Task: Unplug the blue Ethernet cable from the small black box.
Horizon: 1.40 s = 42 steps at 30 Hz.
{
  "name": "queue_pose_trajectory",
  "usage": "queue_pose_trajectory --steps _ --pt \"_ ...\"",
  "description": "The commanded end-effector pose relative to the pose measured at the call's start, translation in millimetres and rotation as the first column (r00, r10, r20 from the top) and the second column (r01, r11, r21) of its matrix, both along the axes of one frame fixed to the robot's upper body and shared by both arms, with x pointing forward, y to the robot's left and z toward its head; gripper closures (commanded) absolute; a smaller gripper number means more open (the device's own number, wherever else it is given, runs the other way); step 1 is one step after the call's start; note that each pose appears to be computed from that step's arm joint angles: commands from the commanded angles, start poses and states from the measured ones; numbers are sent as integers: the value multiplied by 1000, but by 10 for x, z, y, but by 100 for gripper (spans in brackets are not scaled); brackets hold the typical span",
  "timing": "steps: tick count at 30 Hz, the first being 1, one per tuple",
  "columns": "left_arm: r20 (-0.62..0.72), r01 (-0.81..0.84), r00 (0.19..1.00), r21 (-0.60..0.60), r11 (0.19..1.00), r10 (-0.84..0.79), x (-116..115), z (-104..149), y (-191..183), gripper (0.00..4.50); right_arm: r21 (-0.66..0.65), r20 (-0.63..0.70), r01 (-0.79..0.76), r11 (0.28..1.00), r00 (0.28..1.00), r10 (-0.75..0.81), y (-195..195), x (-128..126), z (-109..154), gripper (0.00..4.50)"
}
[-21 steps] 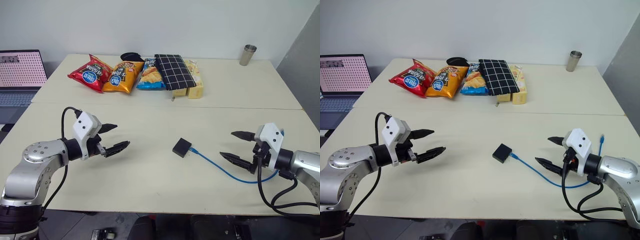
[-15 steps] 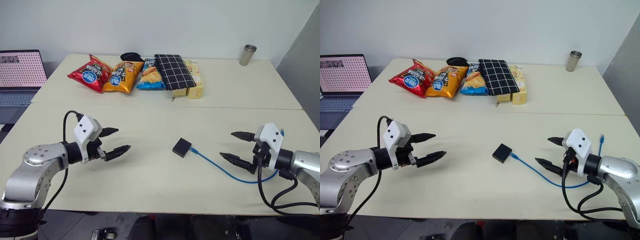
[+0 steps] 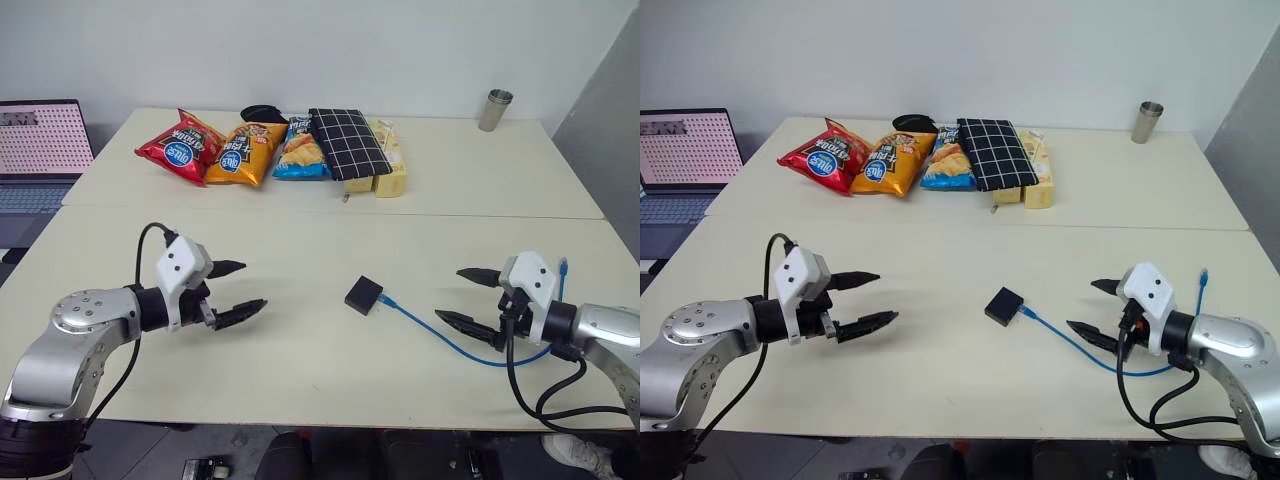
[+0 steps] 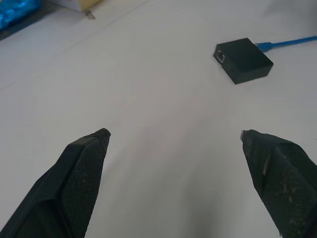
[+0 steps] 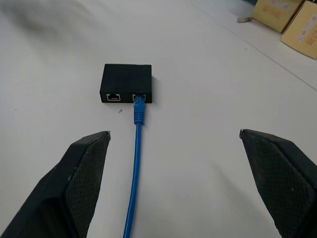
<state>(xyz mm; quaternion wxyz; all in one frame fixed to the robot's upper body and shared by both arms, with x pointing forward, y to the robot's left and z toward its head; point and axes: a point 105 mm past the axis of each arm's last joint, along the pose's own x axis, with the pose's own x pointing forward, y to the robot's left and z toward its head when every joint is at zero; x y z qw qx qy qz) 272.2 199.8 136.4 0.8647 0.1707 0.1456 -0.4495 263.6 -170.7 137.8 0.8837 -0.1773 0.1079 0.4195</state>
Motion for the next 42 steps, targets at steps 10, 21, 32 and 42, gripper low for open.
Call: queue_pose_trajectory --steps 10,21,32,42 --pt "-37 287 956 -74 955 -290 -249 141 -487 0 -25 -27 -45 999 999 44 508 313 -467 5" --pt "-42 287 956 -66 956 -290 -224 88 -510 0 7 -46 -91 996 995 91 724 427 -543 186" --pt "-62 223 969 -181 958 -237 -103 66 -566 0 -202 113 -247 948 955 273 754 407 -347 436" --pt "-206 80 959 -460 884 -194 5 91 -702 0 -519 542 -324 791 590 598 1135 343 271 437"
